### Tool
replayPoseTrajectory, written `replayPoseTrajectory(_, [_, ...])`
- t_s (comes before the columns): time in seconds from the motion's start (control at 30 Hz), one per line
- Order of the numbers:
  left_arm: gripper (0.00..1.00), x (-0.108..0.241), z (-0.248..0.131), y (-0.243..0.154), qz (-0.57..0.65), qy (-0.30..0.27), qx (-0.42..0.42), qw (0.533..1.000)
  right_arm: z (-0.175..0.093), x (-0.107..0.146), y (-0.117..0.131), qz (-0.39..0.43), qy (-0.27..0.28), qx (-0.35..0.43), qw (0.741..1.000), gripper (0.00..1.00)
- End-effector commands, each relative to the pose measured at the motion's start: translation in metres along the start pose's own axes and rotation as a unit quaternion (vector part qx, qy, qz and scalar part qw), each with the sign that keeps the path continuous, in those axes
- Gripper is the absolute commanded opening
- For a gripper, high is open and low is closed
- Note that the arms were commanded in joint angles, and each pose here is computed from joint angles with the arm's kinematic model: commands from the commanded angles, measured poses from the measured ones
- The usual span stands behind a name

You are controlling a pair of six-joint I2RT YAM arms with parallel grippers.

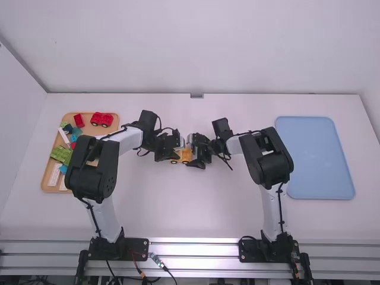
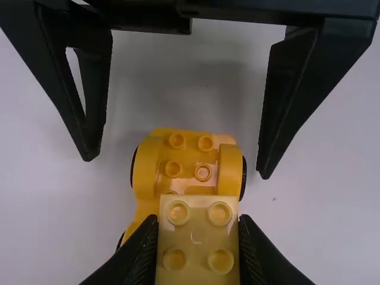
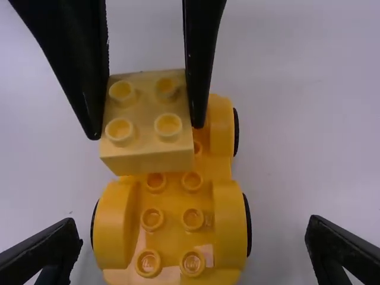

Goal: Assemble lego blocks to make yellow taxi

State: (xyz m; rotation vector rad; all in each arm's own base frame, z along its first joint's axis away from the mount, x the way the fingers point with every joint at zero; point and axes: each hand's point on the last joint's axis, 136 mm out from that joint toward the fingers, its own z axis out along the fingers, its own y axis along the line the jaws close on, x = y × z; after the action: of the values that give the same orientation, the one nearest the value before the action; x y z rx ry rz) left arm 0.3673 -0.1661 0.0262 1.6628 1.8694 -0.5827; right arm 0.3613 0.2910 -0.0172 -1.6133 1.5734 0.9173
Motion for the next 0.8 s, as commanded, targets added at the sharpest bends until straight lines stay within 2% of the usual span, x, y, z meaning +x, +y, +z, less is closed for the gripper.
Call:
replayPoseTrajectory(0.0, [0.02,-0.011,-0.012,0.009,0.012,-0.015,-0.014,1.000,-0.006,-0.017,0.000,-0.008,-0.016,-0.002,1.000,1.00])
replayPoseTrajectory(0.1, [0.02,-0.011,-0.016,0.008,0.025,-0.026,-0.011,0.999,-0.003,-0.020,0.004,-0.009,-0.021,-0.010,1.000,1.00])
replayPoseTrajectory(0.37, [0.02,-0.012,-0.022,0.007,0.027,-0.047,-0.007,0.999,0.009,-0.020,0.009,-0.020,0.001,-0.009,1.000,0.88])
replayPoseTrajectory(0.5, [0.02,-0.011,-0.021,0.007,0.030,-0.043,-0.008,0.999,0.010,-0.019,0.009,-0.020,0.005,-0.007,1.000,0.80])
replayPoseTrajectory(0.6, [0.02,-0.010,-0.023,0.011,0.032,-0.045,-0.015,0.998,0.010,-0.020,0.005,-0.001,0.006,0.000,1.000,0.67])
replayPoseTrajectory(0.77, [0.02,-0.011,-0.021,0.009,0.050,-0.043,-0.012,0.998,0.010,-0.020,0.005,-0.002,0.005,0.001,1.000,0.64])
